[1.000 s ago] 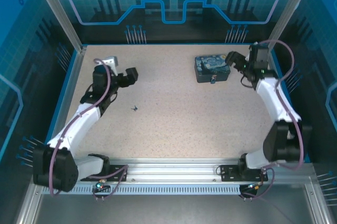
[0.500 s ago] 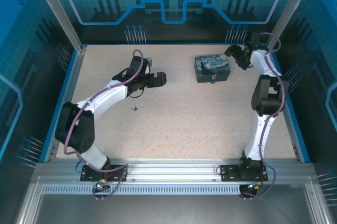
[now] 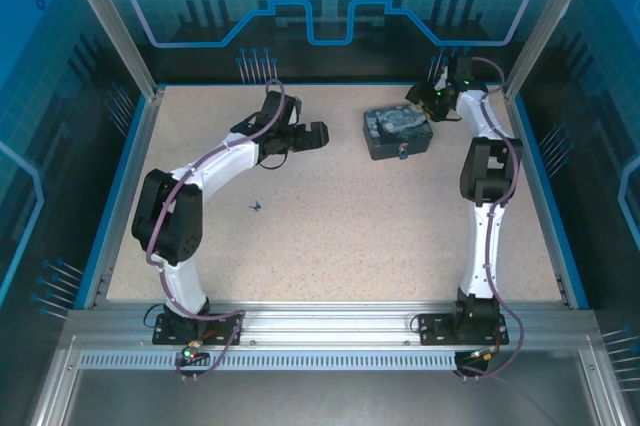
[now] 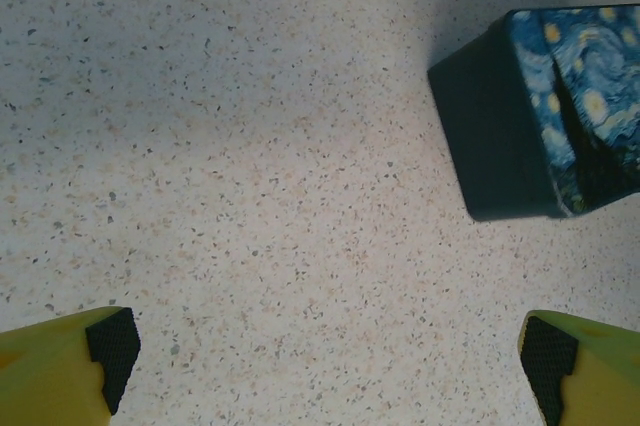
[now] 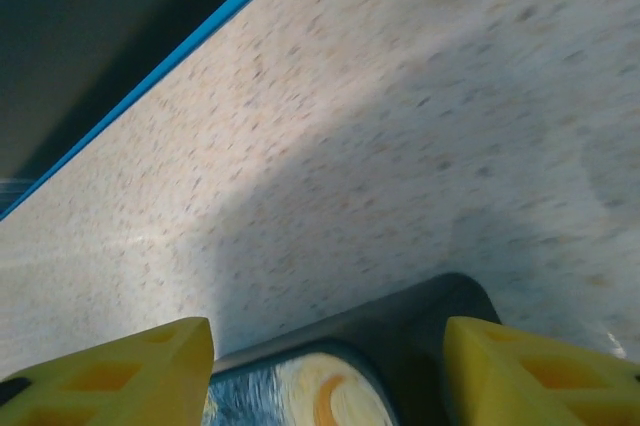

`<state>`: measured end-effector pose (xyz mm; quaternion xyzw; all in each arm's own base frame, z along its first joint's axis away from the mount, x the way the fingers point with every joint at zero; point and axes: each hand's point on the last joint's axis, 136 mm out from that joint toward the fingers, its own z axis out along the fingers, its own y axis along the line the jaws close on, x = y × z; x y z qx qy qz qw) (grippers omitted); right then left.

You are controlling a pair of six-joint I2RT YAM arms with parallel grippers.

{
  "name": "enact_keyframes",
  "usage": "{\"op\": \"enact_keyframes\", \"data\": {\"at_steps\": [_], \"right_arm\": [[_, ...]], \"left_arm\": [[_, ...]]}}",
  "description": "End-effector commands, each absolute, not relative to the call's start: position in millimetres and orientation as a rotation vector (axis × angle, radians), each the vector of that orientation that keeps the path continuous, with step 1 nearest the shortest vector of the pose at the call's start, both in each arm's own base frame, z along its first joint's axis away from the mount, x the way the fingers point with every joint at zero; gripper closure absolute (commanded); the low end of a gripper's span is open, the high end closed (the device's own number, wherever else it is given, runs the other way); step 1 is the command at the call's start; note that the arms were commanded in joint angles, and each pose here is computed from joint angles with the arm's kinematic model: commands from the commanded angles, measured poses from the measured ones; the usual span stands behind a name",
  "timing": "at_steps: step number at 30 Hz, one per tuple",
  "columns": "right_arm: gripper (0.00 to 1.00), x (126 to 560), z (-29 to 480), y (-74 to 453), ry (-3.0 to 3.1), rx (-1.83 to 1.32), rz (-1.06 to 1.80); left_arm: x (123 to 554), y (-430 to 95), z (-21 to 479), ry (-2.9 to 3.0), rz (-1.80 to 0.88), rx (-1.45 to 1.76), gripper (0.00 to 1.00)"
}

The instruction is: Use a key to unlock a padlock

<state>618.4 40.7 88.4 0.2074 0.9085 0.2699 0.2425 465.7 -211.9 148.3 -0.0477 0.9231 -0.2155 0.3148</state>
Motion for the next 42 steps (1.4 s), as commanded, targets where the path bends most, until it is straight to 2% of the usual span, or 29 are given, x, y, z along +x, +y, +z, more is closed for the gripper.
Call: {"op": "enact_keyframes", "data": {"at_steps": [1, 8, 13, 22, 27, 32, 42], "right_arm": [[0.40, 596.0, 90.5, 89.4, 2.566, 0.395, 0.777], [0.45, 533.5, 96.0, 154.0, 2.637, 0.226, 0.716], [0.30, 474.5, 102.0, 189.7, 2.624, 0.203, 0.759], [0.24, 405.7, 105.0, 196.1, 2.590, 0.266, 0.792], [0.23, 394.4, 103.0, 195.5, 2.572, 0.307, 0.818], [0.24, 392.8, 104.0, 203.1, 2.549, 0.324, 0.881], [0.25, 387.7, 114.0, 217.5, 2.506, 0.236, 0.983]], "left_arm": [[467.6, -219.1, 147.6, 2.446, -0.602, -0.143, 0.01], [461.9, -216.6, 134.0, 2.457, -0.626, -0.211, 0.01], [440.7, -210.4, 124.3, 2.454, -0.672, -0.280, 0.01], [387.7, -165.5, 121.4, 2.366, -0.593, -0.421, 0.01], [383.4, -167.7, 117.3, 2.355, -0.642, -0.451, 0.01], [396.6, -191.9, 118.7, 2.368, -0.761, -0.436, 0.01], [419.8, -227.7, 112.6, 2.409, -0.828, -0.437, 0.01]]}}
